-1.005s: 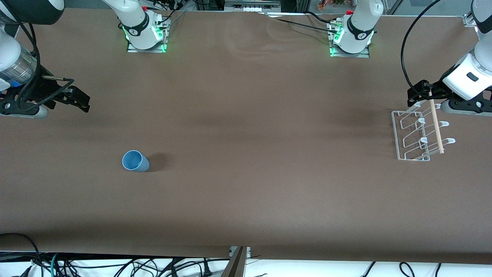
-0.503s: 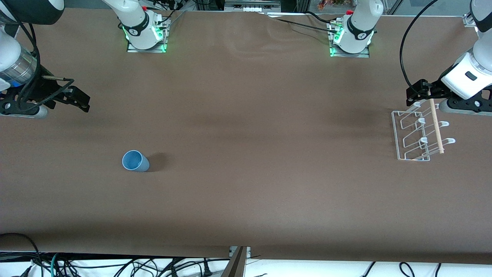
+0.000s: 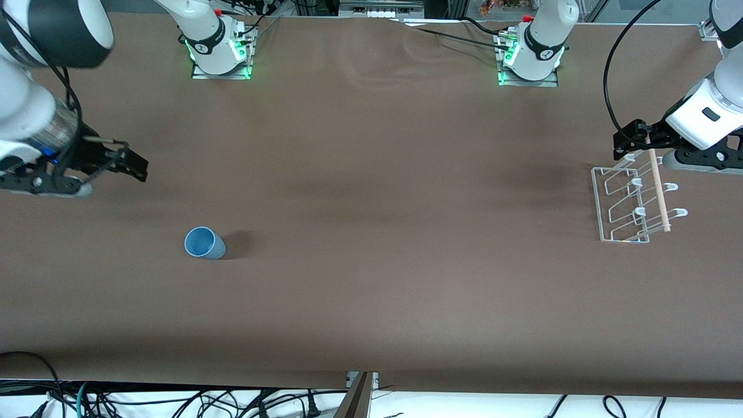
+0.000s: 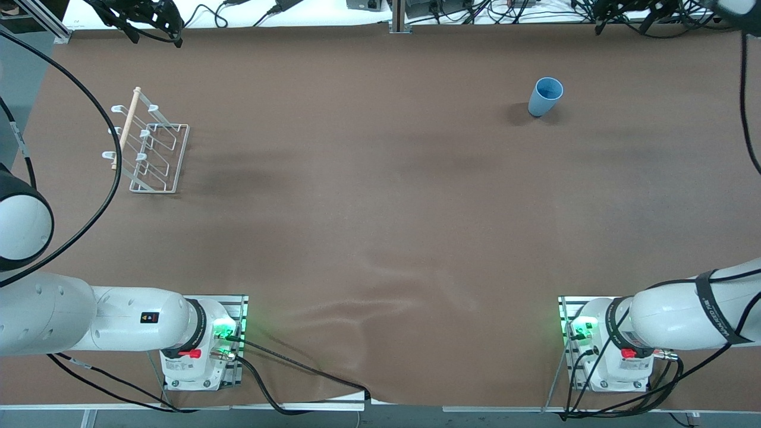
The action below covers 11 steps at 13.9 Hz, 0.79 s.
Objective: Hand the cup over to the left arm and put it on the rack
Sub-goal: 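Move the right gripper toward the light-blue cup, then lower the right gripper around the blue cup and close it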
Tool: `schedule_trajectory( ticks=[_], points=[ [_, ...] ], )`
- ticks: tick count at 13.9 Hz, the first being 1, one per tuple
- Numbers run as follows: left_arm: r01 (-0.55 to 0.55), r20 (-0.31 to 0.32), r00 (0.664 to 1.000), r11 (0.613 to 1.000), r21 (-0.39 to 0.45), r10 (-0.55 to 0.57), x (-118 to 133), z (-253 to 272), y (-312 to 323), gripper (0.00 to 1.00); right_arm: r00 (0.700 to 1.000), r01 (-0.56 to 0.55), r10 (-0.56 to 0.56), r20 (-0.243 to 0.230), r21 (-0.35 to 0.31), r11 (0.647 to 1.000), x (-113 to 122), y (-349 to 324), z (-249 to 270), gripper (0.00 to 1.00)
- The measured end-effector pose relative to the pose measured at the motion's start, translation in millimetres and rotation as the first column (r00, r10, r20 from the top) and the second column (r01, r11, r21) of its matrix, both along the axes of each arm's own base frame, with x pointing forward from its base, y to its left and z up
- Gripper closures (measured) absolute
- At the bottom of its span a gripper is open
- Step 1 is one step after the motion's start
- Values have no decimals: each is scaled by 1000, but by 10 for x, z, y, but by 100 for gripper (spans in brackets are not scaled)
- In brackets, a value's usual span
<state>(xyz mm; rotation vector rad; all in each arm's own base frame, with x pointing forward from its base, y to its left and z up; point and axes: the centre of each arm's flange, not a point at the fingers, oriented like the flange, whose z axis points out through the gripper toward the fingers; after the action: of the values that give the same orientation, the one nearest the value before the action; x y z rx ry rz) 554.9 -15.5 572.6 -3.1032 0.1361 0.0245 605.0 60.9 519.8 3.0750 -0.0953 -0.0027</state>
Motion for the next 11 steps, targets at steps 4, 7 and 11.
schedule_trajectory(
  ticks=[4,7,11],
  points=[
    [1,0,1000,1000,0,-1,0,0,-6,0,1000,-3,3,-18,4,1000,213,7,-563,0],
    [2,0,1000,1000,0,-2,1,1,-10,0,999,-20,20,-34,8,1000,326,1,-1053,0],
    [2,-1,1000,1000,0,-2,-1,1,-11,0,998,-58,59,-23,17,998,390,-60,-1779,0]
  ],
)
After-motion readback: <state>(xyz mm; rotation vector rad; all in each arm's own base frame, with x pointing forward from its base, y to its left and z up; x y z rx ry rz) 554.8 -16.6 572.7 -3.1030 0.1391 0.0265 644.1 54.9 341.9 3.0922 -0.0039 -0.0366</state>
